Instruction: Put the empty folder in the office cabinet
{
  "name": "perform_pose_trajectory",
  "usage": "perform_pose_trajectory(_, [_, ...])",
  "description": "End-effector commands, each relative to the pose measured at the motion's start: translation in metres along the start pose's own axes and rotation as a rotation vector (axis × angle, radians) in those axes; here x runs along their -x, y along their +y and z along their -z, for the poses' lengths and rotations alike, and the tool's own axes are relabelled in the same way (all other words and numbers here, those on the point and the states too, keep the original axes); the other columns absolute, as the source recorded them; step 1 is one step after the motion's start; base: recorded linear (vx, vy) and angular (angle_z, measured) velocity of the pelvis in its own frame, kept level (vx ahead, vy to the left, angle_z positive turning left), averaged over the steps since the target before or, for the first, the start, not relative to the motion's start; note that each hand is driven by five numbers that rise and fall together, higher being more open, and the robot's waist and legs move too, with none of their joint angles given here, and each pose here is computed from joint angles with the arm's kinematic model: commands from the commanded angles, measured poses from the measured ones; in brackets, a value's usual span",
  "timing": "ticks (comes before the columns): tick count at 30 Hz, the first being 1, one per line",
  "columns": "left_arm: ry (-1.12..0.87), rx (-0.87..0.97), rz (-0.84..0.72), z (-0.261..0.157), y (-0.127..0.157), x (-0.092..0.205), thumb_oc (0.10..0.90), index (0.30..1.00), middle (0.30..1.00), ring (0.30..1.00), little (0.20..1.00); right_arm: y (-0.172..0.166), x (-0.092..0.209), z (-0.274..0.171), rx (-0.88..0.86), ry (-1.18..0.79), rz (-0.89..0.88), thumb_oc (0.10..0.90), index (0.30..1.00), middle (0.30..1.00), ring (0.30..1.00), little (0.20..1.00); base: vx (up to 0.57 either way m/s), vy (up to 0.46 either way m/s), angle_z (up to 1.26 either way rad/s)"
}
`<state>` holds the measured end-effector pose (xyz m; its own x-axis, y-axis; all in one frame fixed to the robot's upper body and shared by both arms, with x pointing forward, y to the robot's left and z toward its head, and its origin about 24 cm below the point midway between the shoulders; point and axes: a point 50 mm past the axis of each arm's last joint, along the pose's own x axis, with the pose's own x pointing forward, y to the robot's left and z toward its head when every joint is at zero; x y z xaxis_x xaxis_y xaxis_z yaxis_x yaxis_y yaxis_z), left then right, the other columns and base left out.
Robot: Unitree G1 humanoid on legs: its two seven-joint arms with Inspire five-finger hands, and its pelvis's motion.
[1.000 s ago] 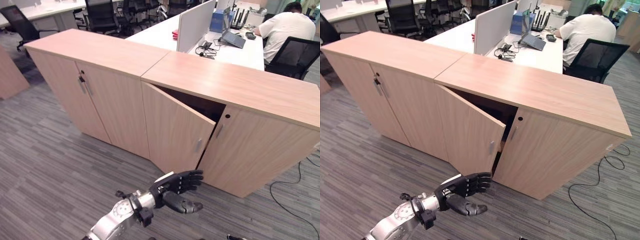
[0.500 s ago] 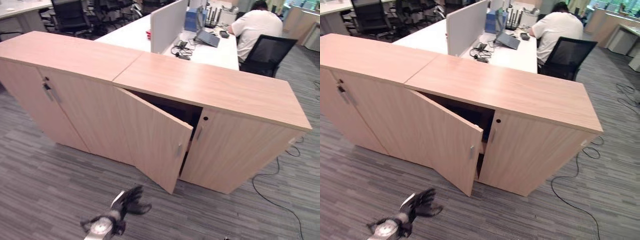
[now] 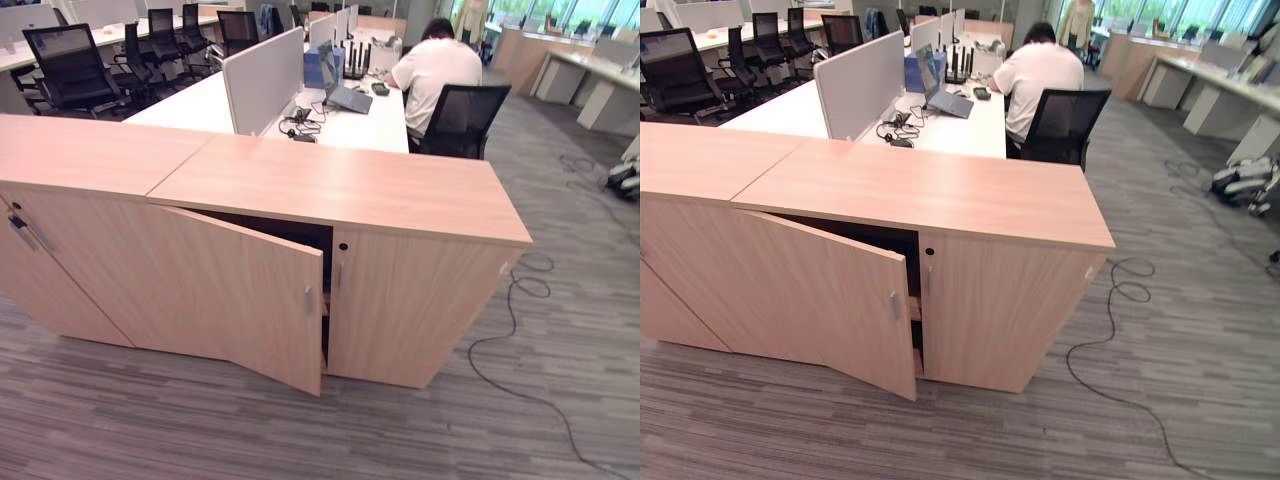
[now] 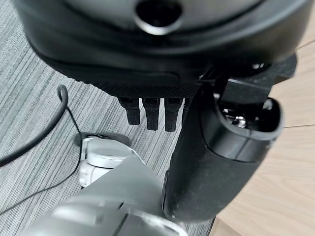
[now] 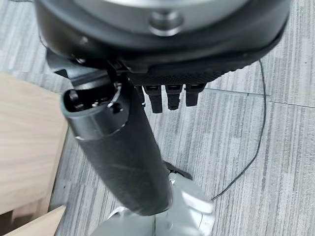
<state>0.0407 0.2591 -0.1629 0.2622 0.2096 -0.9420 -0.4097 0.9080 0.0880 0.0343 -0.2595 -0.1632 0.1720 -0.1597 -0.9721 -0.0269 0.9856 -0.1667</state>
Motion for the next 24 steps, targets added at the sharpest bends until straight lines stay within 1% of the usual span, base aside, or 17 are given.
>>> perform_pose_trajectory(1, [-0.005, 0.054, -0.055, 0.001, 0.014, 0.002, 0.800, 0.900, 0.900, 0.900, 0.900, -0.007, -0.001, -0.013, 0.025, -0.016, 0.025, 0.800, 0.900, 0.900, 0.900, 0.900, 0.00, 0.040, -0.21])
perform_pose_trajectory(4, [-0.012, 0.011, -0.081, 0.004, 0.016, 0.003, 0.800, 0.900, 0.900, 0.900, 0.900, -0.001, -0.001, -0.006, 0.053, -0.001, 0.016, 0.800, 0.900, 0.900, 0.900, 0.900, 0.06, 0.071, -0.32])
perform_pose_trajectory(6, [-0.019, -0.021, -0.091, 0.000, 0.016, 0.003, 0.800, 0.900, 0.900, 0.900, 0.900, 0.000, -0.002, -0.012, 0.046, -0.016, 0.017, 0.800, 0.900, 0.900, 0.900, 0.900, 0.09, 0.126, -0.09])
perform_pose_trajectory(8, [-0.053, -0.066, -0.093, -0.011, 0.014, 0.001, 0.800, 0.900, 0.900, 0.900, 0.900, 0.002, -0.002, -0.016, 0.051, -0.031, 0.012, 0.800, 0.900, 0.900, 0.900, 0.900, 0.07, 0.108, -0.05])
perform_pose_trajectory(10, [-0.123, -0.130, -0.068, -0.033, 0.004, -0.001, 0.800, 0.900, 0.900, 0.900, 0.900, 0.002, -0.002, -0.017, 0.079, -0.033, 0.014, 0.800, 0.900, 0.900, 0.900, 0.900, 0.04, 0.070, -0.11])
perform_pose_trajectory(12, [-0.216, -0.246, -0.032, -0.059, -0.010, -0.002, 0.800, 0.900, 0.900, 0.900, 0.900, 0.000, -0.002, -0.018, 0.111, -0.036, 0.028, 0.800, 0.900, 0.900, 0.900, 0.900, 0.02, 0.051, -0.04])
perform_pose_trajectory(13, [-0.269, -0.333, -0.006, -0.072, -0.020, -0.001, 0.800, 0.900, 0.900, 0.900, 0.900, -0.003, -0.002, -0.020, 0.124, -0.039, 0.038, 0.800, 0.900, 0.900, 0.900, 0.900, 0.01, 0.064, 0.03])
perform_pose_trajectory(15, [-0.331, -0.479, 0.038, -0.086, -0.033, 0.001, 0.800, 0.900, 0.900, 0.900, 0.900, -0.004, -0.002, -0.023, 0.145, -0.045, 0.045, 0.800, 0.900, 0.900, 0.900, 0.900, 0.01, 0.061, 0.07])
perform_pose_trajectory(16, [-0.331, -0.479, 0.038, -0.086, -0.033, 0.001, 0.800, 0.900, 0.900, 0.900, 0.900, -0.004, -0.002, -0.023, 0.145, -0.045, 0.045, 0.800, 0.900, 0.900, 0.900, 0.900, 0.03, 0.127, 0.00])
perform_pose_trajectory(17, [-0.403, -0.734, 0.090, -0.098, -0.049, 0.006, 0.800, 0.900, 0.900, 0.900, 0.900, -0.010, -0.001, -0.026, 0.165, -0.054, 0.066, 0.800, 0.900, 0.900, 0.900, 0.900, 0.03, 0.100, -0.05])
perform_pose_trajectory(20, [-0.368, -0.774, 0.102, -0.093, -0.049, 0.004, 0.800, 0.900, 0.900, 0.900, 0.900, -0.015, 0.000, -0.030, 0.174, -0.061, 0.079, 0.800, 0.900, 0.900, 0.900, 0.900, 0.04, 0.100, -0.09])
perform_pose_trajectory(21, [-0.319, -0.740, 0.111, -0.081, -0.049, 0.001, 0.800, 0.900, 0.900, 0.900, 0.900, -0.016, 0.000, -0.030, 0.176, -0.056, 0.085, 0.800, 0.900, 0.900, 0.900, 0.900, 0.03, 0.055, -0.14])
perform_pose_trajectory(24, [-0.246, -0.732, 0.115, -0.062, -0.046, -0.002, 0.800, 0.900, 0.900, 0.900, 0.900, -0.015, -0.001, -0.024, 0.190, -0.029, 0.082, 0.800, 0.900, 0.900, 0.900, 0.900, 0.03, 0.049, -0.07])
